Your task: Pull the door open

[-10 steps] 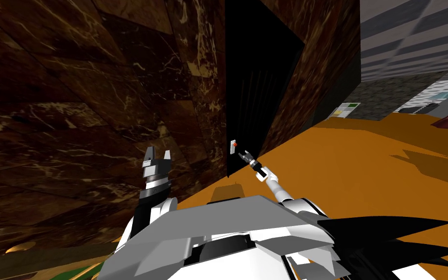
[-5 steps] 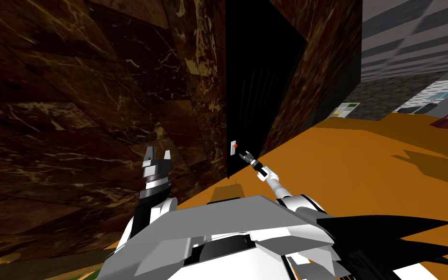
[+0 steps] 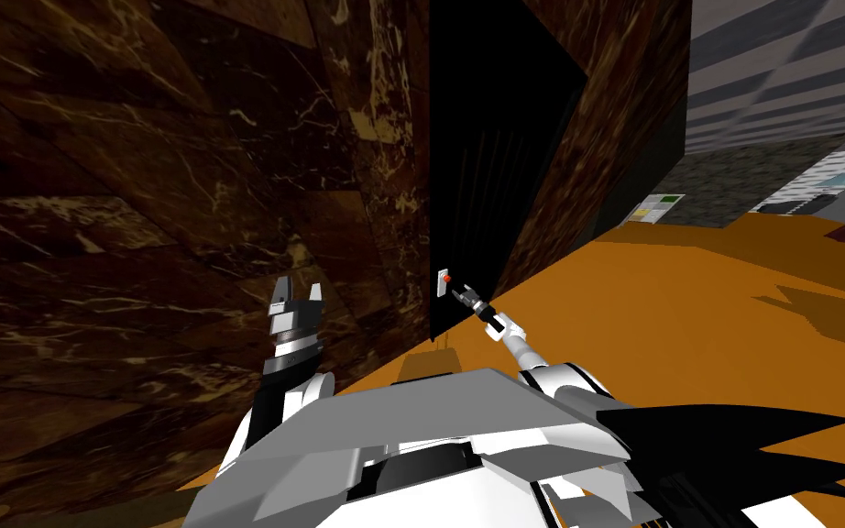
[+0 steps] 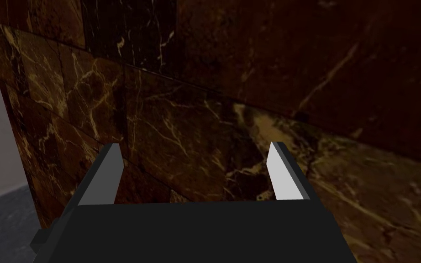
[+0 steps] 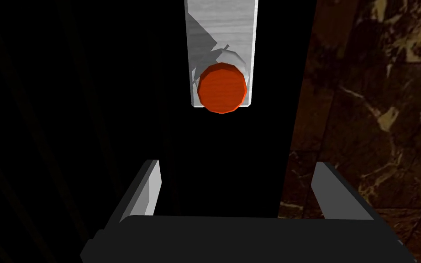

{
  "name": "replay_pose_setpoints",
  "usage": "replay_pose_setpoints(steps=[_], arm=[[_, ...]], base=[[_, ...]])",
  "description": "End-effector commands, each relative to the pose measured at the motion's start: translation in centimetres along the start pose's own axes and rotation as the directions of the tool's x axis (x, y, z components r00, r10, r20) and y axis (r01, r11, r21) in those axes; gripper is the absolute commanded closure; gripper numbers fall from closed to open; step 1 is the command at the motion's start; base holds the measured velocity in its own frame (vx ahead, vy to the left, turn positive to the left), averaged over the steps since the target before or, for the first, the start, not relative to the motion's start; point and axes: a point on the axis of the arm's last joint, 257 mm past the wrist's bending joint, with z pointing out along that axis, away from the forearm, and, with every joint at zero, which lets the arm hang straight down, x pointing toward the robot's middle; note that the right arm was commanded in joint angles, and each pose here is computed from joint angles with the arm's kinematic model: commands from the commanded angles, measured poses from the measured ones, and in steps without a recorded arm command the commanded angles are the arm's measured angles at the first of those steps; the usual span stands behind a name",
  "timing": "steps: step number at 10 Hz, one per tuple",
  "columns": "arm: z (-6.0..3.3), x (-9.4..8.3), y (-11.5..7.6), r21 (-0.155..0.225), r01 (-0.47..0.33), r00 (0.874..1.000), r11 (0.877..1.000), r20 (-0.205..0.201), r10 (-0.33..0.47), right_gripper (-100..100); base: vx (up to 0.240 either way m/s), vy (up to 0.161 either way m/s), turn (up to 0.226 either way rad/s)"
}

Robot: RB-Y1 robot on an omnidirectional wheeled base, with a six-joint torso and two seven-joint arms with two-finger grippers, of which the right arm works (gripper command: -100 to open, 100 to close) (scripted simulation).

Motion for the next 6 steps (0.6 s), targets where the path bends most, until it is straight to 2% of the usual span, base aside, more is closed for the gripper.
replay_pose_setpoints(steps=[1, 6], arm=[[0.10, 0.07, 0.01, 0.006, 0.001, 1.000, 1.000, 0.000, -0.001, -100], [0.40, 0.35, 0.00, 0.025, 0.000, 1.000, 1.000, -0.001, 0.000, -100]], base=[[0.184, 0.036, 0.025], [0.197, 0.048, 0.042]])
